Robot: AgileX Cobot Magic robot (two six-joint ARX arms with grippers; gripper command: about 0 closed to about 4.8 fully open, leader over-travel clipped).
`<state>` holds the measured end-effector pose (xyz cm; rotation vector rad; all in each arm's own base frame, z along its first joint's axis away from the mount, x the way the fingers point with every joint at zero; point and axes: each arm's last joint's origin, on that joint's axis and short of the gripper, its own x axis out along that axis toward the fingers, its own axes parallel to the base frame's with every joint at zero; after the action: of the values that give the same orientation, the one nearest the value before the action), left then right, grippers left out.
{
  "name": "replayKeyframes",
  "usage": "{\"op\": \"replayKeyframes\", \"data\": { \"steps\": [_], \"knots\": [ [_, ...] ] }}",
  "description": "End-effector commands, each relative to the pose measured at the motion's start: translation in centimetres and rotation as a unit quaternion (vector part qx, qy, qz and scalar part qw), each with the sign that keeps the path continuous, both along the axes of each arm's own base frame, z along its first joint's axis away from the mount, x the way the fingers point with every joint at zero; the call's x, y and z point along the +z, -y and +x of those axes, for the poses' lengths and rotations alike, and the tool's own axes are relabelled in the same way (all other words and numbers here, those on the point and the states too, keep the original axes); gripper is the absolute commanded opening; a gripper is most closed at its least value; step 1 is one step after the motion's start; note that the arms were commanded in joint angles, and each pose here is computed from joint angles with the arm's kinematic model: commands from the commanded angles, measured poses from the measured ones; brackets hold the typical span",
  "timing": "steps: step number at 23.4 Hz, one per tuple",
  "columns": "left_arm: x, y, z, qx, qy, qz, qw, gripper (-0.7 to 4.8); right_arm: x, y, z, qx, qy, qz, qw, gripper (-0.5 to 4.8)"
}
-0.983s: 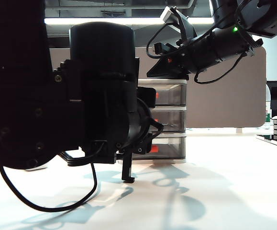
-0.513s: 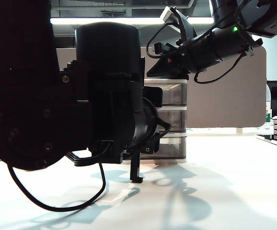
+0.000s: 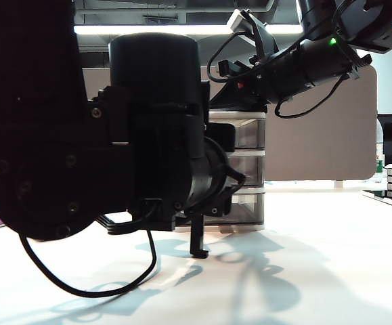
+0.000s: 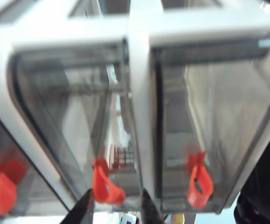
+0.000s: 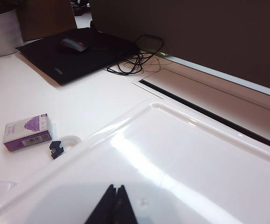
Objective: Open the second layer of the drawer on the table, pick up the earphone case on the table and put it in, and finally close the drawer.
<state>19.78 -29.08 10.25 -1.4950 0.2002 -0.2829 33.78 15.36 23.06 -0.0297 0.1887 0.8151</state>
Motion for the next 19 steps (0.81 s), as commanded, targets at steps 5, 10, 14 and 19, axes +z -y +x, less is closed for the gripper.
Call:
{"op": "replayKeyframes", "data": {
  "steps": [5, 10, 14, 19],
  "knots": [
    [-1.09, 0.07, -0.28, -0.021, -0.021, 0.031, 0.999, 1.21, -0.12, -0.09, 0.02, 0.001, -0.010, 0.000, 1.000, -0.05],
    [-1.14, -0.03, -0.22, -0.006, -0.019, 0.042, 0.999, 1.20, -0.12, -0.09, 0.02, 0.001, -0.010, 0.000, 1.000, -0.05],
    [-1.13, -0.09, -0.19, 0.005, -0.019, 0.044, 0.999, 0.30, -0.12, -0.09, 0.02, 0.001, -0.010, 0.000, 1.000, -0.05],
    [-1.12, -0.19, -0.16, 0.024, -0.016, 0.051, 0.998, -0.06, -0.12, -0.08, 0.02, 0.000, -0.009, -0.001, 1.000, -0.05]
  ]
}}
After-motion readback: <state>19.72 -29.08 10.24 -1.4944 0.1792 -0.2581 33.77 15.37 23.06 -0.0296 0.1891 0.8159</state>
